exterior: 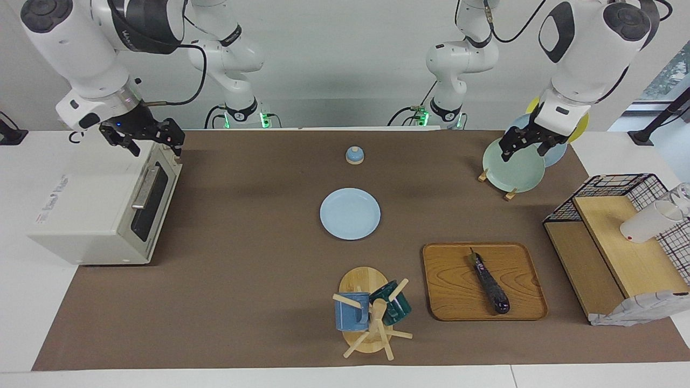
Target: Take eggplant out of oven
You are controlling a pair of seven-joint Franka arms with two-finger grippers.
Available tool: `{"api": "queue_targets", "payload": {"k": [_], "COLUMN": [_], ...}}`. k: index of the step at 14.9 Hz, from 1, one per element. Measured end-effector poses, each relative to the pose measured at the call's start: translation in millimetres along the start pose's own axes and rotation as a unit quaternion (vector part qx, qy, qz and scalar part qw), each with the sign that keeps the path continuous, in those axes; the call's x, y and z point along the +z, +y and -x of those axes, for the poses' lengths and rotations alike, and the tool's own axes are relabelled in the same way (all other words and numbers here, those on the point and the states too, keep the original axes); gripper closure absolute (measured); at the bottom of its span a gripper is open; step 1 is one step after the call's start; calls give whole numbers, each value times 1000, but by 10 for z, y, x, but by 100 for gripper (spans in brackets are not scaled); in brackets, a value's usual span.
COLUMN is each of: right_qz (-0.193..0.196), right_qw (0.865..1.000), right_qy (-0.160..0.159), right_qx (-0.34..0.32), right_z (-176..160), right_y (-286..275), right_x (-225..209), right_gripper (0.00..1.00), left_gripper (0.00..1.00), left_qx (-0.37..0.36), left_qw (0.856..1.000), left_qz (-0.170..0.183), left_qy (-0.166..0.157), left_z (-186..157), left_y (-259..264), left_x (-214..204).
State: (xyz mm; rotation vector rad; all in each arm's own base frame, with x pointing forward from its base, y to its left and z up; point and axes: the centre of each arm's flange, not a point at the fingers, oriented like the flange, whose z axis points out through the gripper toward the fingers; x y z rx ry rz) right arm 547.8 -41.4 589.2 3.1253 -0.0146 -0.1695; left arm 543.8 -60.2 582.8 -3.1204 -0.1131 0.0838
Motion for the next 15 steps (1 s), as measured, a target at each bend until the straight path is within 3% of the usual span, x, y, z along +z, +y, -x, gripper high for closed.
{"api": "queue_targets", "payload": {"k": [6,9,15], "right_qz": [0,0,0], "right_qw": [1000,1000,1000], "right_qy": [0,0,0], "right_qx": [0,0,0], "right_z": [0,0,0], "right_y": [0,0,0], "right_x": [0,0,0], "right_gripper": [0,0,0], "left_gripper": [0,0,0], "left_qx": [-4,-3,-2], "left_qw": [1000,1000,1000], "left_qz": [10,8,9], "left_qy": [4,-13,-17], "left_z": [-13,-16,-34], "left_y": [-35,-25,-17], "left_x": [-329,-247,-217]}}
